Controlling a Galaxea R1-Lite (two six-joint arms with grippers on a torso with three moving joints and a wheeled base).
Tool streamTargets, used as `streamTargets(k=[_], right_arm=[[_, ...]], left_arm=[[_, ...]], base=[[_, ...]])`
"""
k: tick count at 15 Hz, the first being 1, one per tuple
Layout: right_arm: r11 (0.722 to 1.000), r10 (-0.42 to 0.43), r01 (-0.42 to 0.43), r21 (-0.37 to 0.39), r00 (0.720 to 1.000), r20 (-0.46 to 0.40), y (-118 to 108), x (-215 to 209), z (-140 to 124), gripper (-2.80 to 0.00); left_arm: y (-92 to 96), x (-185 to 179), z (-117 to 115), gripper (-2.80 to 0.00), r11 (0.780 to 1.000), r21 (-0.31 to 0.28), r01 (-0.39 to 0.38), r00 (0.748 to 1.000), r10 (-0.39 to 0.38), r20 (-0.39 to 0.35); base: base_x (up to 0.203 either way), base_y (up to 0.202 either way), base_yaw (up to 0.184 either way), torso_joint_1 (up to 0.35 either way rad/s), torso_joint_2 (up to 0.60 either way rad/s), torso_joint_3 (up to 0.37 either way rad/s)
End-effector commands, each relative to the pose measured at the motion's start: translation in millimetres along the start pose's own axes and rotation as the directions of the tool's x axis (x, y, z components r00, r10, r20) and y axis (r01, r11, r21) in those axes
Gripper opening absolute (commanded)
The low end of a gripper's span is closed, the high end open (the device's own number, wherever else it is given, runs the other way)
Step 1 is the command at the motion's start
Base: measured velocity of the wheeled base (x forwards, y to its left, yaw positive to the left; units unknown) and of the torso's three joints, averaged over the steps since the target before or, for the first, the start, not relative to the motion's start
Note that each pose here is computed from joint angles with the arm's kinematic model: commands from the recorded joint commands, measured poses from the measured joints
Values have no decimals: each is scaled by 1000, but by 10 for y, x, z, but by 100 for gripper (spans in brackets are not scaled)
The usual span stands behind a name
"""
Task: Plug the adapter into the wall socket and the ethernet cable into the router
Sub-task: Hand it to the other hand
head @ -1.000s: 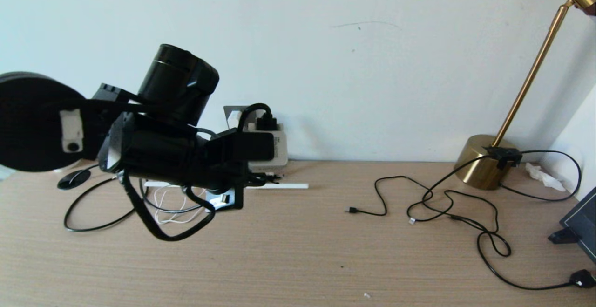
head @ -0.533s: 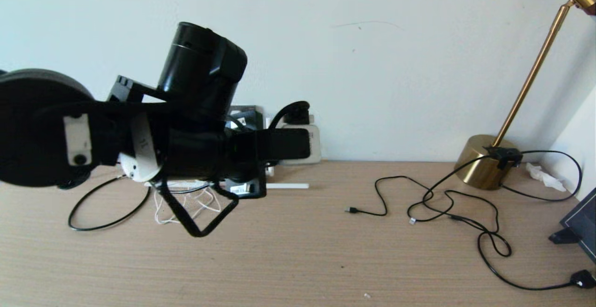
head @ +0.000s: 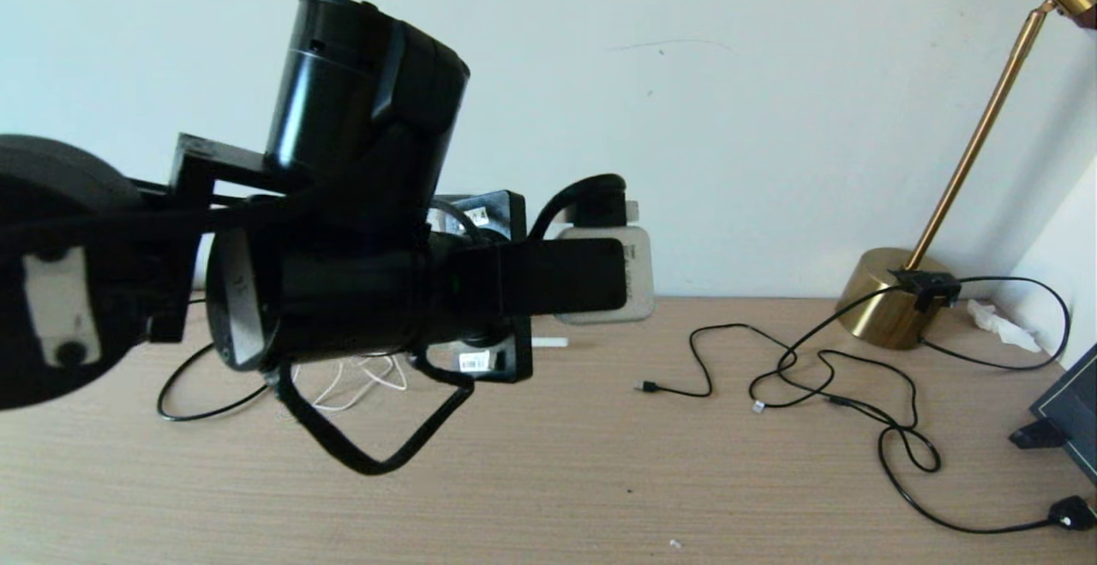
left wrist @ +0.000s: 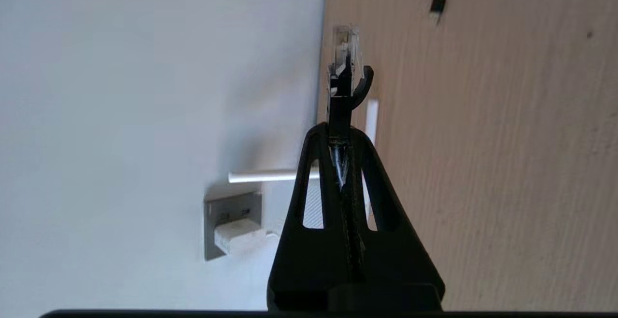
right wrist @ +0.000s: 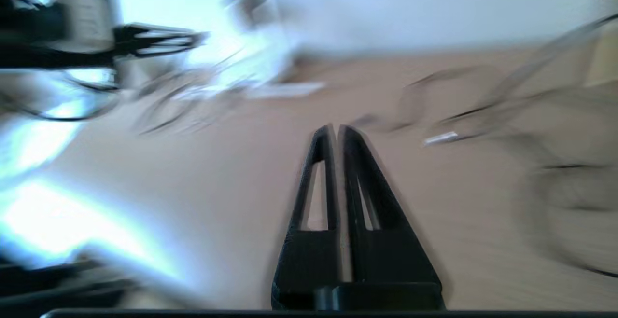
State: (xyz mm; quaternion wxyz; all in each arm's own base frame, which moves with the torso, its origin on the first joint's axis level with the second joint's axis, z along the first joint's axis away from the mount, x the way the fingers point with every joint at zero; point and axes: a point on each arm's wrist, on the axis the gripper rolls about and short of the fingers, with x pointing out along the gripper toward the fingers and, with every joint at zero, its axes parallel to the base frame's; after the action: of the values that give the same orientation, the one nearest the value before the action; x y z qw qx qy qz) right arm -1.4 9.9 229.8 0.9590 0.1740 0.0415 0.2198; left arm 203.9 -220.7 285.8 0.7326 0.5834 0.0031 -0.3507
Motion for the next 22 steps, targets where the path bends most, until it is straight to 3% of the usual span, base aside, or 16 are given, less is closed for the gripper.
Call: streamTargets(k=[1,4,9,13,15,18,22], right_arm=[[991,79,-57,124,980,-183,-166,485,156,0],[958,230,-173,230,940,-253,-333,977,291,0],[906,410,-355,229,870,-273,-262,1232,229,0],[905,416,-366,219,868,-269,-308,1417,217,0],[902,424,-375,215,863,-274,-303,1425,197,0],[898,438,-429,100,850,-291,-319,1472,96,0],[893,448,-439,103,841,-304,-314,1517,68,0]], left_arm=[[-14,-68,38,-280,1000,8,-2,1000,2,21],[-1,-94,140,-280,1000,6,0,995,-1,97],[-96,158,433,-280,999,30,37,986,-41,159],[-209,312,705,-280,997,46,62,977,-70,203],[-248,335,745,-280,996,54,71,975,-81,206],[-277,356,814,-280,995,62,74,972,-86,217],[-271,365,866,-280,996,62,62,973,-74,218]], base=[[0,0,0,0,0,0],[0,0,0,0,0,0],[0,0,0,0,0,0],[0,0,0,0,0,0],[0,0,0,0,0,0],[0,0,0,0,0,0],[0,0,0,0,0,0]])
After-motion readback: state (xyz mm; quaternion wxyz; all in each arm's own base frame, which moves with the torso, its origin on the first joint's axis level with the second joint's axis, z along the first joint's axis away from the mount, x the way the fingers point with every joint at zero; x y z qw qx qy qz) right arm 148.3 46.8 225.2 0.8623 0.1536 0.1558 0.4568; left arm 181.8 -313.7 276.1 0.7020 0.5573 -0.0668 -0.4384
